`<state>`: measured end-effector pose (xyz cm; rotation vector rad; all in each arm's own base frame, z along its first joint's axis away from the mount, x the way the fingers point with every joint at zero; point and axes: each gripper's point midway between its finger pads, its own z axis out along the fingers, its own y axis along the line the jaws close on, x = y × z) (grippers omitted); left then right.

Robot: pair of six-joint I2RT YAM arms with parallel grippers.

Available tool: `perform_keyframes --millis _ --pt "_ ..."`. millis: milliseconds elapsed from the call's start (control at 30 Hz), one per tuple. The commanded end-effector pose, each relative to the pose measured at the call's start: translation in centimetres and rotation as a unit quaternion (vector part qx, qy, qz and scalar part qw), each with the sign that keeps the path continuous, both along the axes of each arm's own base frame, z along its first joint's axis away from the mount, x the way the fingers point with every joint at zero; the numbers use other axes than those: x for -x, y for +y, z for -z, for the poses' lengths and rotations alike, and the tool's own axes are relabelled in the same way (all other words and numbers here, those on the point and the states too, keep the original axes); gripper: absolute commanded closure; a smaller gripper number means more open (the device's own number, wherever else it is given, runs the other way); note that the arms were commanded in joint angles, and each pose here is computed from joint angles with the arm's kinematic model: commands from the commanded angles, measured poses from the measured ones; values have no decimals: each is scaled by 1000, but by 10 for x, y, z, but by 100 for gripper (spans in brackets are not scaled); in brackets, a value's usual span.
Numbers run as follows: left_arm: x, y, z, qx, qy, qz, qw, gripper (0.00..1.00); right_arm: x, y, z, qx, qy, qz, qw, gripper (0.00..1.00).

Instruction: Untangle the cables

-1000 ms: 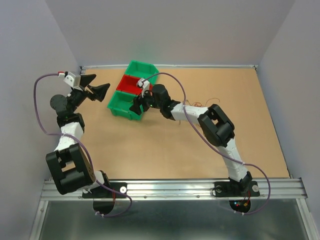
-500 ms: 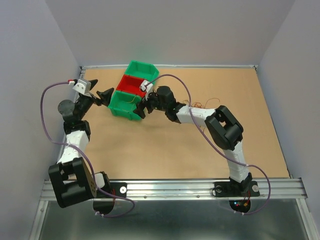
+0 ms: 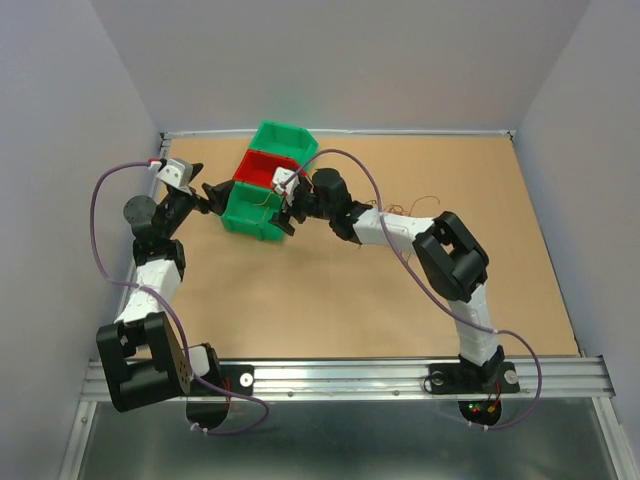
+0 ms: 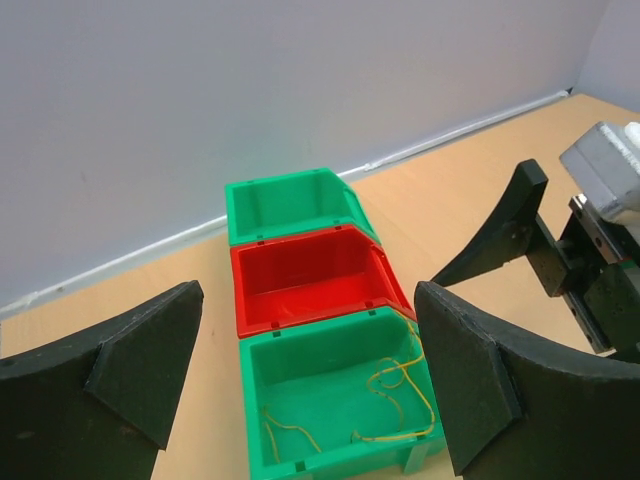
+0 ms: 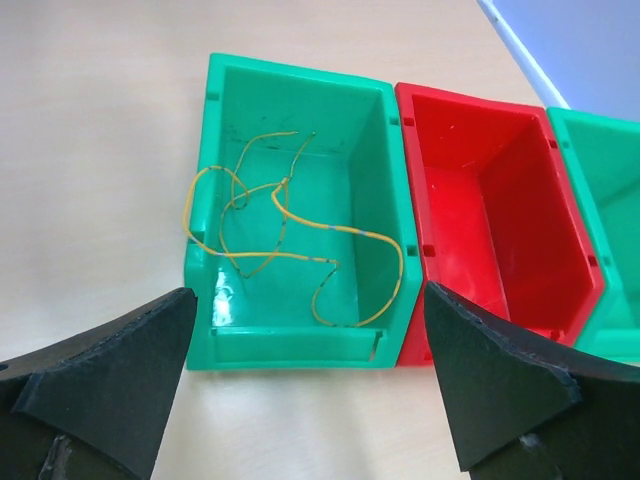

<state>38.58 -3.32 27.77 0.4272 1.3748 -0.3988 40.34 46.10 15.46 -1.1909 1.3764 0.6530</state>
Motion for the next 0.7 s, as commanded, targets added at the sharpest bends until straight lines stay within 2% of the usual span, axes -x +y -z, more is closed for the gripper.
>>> perform_keyframes --millis 0,300,667 --pt "-1 0 -26 -26 -46 -9 999 1 -8 27 -11 27 -56 -34 997 0" --pt "-1 0 -26 -28 -47 -16 998 1 -26 38 18 56 -75 -11 996 0" --pt "-14 8 -19 -22 -23 -39 999 1 -41 52 12 46 -115 35 992 2"
